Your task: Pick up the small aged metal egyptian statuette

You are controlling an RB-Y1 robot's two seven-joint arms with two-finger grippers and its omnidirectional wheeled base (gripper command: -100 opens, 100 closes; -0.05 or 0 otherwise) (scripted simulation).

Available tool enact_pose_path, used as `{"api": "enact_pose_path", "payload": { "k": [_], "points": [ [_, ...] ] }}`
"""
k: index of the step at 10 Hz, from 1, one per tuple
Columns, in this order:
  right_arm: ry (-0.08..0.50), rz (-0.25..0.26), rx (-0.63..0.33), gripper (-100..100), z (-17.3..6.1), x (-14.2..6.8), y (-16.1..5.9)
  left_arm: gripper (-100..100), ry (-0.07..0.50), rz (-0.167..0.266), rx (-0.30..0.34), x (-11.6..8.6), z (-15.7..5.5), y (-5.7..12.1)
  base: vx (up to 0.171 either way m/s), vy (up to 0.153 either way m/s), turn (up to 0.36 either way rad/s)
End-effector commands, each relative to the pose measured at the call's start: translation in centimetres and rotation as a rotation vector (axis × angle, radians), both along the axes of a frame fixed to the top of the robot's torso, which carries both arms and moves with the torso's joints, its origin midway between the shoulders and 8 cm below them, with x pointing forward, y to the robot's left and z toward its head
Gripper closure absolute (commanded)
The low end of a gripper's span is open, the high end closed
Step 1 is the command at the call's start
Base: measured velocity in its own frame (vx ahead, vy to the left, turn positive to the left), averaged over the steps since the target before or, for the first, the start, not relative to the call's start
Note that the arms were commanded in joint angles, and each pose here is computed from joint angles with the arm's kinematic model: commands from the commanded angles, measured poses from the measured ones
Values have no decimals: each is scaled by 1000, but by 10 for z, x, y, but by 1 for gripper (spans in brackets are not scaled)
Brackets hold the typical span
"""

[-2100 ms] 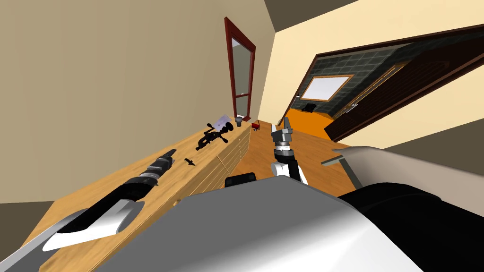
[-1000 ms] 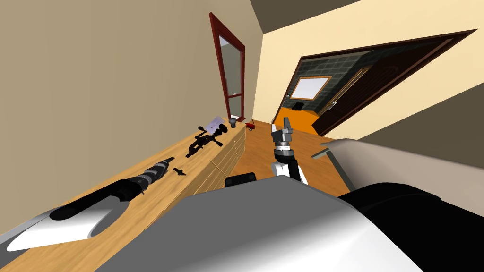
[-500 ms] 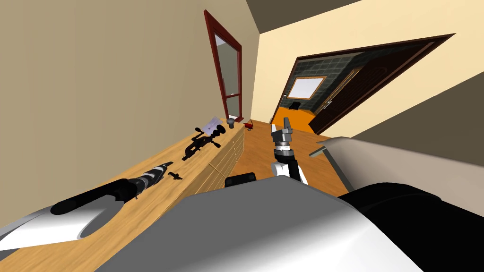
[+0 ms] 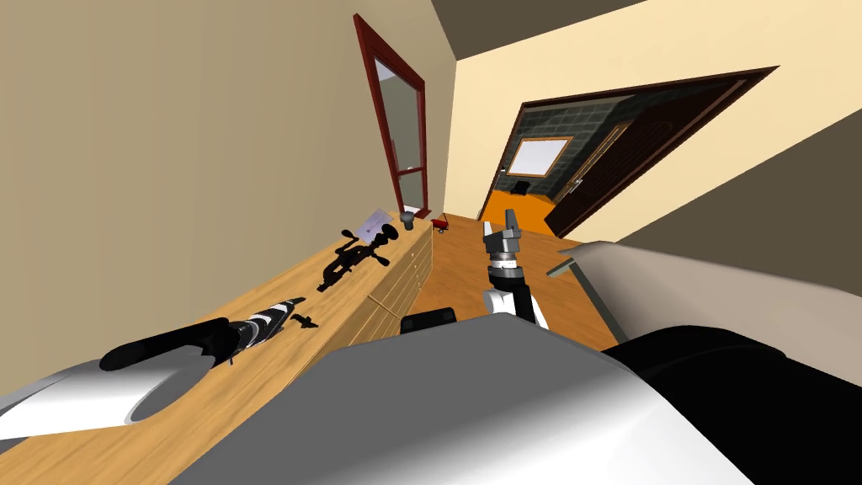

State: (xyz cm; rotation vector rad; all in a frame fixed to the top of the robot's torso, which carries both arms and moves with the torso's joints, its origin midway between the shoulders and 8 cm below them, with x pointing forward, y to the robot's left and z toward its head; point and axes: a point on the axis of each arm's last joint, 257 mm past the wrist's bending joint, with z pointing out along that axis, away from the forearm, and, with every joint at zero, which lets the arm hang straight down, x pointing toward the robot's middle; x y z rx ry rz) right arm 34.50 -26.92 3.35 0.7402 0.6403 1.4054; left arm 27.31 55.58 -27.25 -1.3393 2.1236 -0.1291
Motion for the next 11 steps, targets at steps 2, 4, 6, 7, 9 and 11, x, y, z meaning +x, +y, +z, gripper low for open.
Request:
{"api": "enact_pose_path", "payload": {
  "k": [2,4,6,7,9,11],
  "points": [
    [0,0,0,0,0,0,0,-100,91,21,-1,-16,-9,6,21,-12,-50],
    [0,0,0,0,0,0,0,-100,154,37,-2,-29,-14,9,21,-10,-45],
    [0,0,0,0,0,0,0,-100,207,49,-4,-40,-18,12,29,-19,-56],
    [0,0,0,0,0,0,0,-100,256,59,-7,-50,-21,13,22,-13,-43],
    [0,0,0,0,0,0,0,-100,334,75,-13,-68,-26,15,32,-14,-62],
    [0,0,0,0,0,0,0,-100,392,87,-18,-81,-28,16,35,-13,-48]
  ]
}}
